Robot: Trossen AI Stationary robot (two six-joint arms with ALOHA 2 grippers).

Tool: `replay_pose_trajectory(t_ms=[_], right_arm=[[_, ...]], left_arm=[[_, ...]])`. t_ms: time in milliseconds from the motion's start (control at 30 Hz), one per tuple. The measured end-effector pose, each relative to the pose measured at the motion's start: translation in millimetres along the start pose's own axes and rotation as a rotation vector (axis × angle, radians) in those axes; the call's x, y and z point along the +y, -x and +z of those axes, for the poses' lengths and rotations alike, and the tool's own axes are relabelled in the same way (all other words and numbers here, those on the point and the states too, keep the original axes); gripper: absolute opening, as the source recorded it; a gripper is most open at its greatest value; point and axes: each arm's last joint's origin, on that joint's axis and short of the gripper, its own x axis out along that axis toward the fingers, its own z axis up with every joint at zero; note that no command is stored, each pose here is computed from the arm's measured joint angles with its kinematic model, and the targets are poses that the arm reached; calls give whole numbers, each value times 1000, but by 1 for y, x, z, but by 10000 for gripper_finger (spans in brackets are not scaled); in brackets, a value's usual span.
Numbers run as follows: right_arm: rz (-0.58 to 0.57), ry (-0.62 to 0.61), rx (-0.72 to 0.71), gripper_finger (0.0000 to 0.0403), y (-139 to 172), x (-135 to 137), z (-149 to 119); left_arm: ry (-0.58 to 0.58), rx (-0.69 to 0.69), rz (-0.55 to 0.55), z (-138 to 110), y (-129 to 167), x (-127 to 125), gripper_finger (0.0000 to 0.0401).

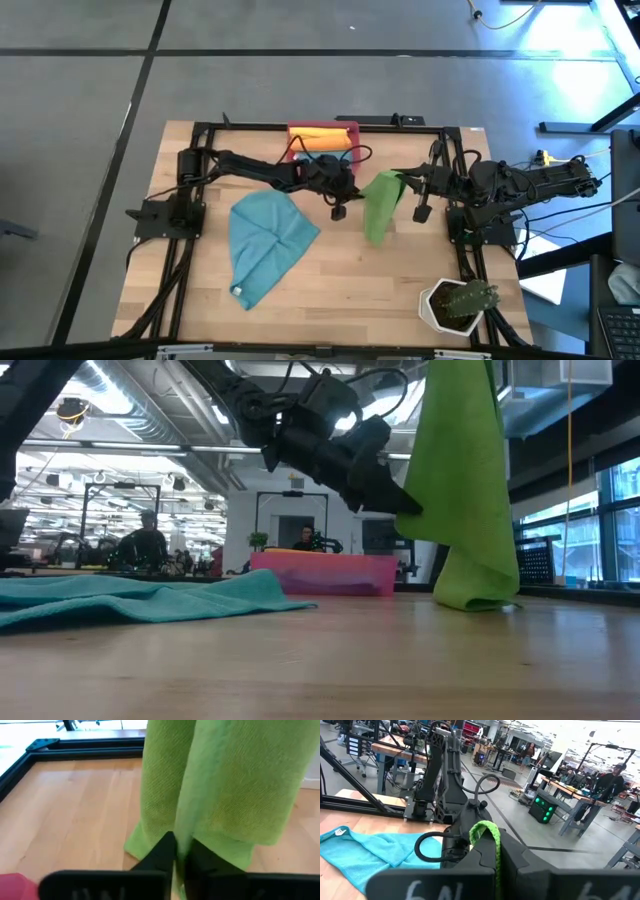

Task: Roll microfiber towels into tight, uniform cylinder then place into a basket
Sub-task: Fold the green microfiber towel

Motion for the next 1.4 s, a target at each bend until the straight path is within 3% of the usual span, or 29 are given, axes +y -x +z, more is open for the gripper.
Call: replay_pose_trajectory(t_ms=[233,567,867,1067,1400], right_arm=[[-2,22,-2,1,1,-1,0],[-72,44,-18,4,5,-8,13],[-157,51,3,5,7,-14,19],[-193,86,33,5,4,-19,16],[-260,110,62,6,-1,-29,13]], left_arm=[[-21,7,30,24,31,6,2],[-151,-7,251,82,121,0,0],[-250,-43,442,110,194,-6,0],[-261,-41,495,113,216,0,0],[-269,-27,550,112,227,14,0]])
